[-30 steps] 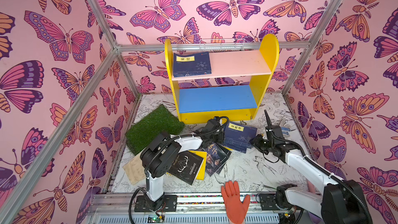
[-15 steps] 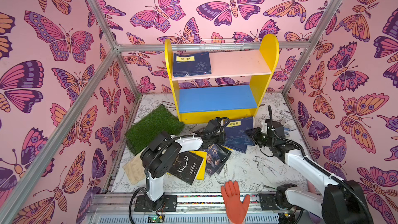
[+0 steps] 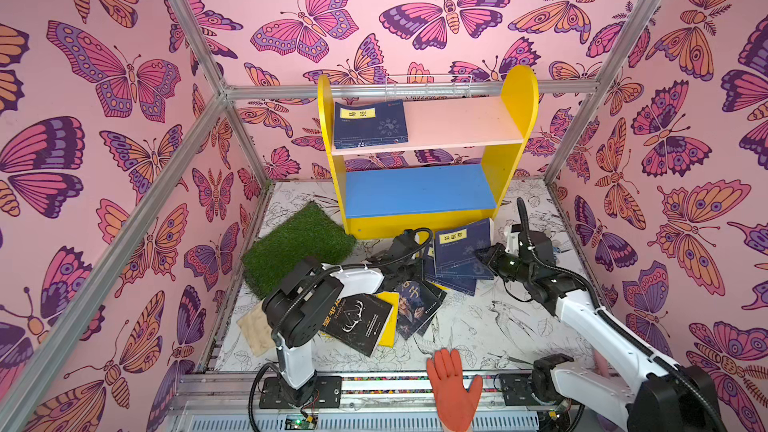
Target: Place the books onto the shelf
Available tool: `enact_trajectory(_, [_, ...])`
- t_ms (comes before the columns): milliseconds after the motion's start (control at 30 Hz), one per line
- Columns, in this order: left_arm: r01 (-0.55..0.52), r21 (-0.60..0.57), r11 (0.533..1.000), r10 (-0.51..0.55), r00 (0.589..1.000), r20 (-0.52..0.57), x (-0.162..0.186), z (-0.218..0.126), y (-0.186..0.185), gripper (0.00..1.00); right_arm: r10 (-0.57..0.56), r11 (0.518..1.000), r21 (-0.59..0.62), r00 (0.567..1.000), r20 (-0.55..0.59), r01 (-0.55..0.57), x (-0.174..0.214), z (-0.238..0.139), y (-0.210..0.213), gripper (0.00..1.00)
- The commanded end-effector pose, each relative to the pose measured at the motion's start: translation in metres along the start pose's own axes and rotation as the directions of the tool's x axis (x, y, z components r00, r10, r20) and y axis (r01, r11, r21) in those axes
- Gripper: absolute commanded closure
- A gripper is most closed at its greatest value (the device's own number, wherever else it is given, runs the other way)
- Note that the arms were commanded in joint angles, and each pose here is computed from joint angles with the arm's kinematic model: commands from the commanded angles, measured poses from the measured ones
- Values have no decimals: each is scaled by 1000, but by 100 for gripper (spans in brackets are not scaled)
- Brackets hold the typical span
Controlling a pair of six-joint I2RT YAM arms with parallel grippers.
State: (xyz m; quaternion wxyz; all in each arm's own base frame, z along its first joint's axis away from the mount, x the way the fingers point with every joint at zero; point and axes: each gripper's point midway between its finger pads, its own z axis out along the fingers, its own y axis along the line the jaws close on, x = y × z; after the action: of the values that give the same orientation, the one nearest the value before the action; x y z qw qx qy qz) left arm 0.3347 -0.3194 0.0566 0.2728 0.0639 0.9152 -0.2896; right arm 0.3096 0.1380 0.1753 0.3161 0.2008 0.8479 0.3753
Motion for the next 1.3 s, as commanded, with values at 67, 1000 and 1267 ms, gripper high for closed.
enact_trajectory(67, [117, 48, 992, -121, 988, 96, -26, -36, 17, 81, -142, 983, -107, 987, 69, 149, -19, -26, 47, 100])
enact_trajectory(1000, [72, 678, 732, -263, 947, 183, -89, -134, -76, 86, -123, 885, -445, 991, 52, 133, -2, -4, 141, 100])
enact_trajectory(1267, [55, 679, 732, -280, 933, 226, -91, -149, -72, 100, -118, 935, -326, 989, 84, 140, -12, -3, 112, 56])
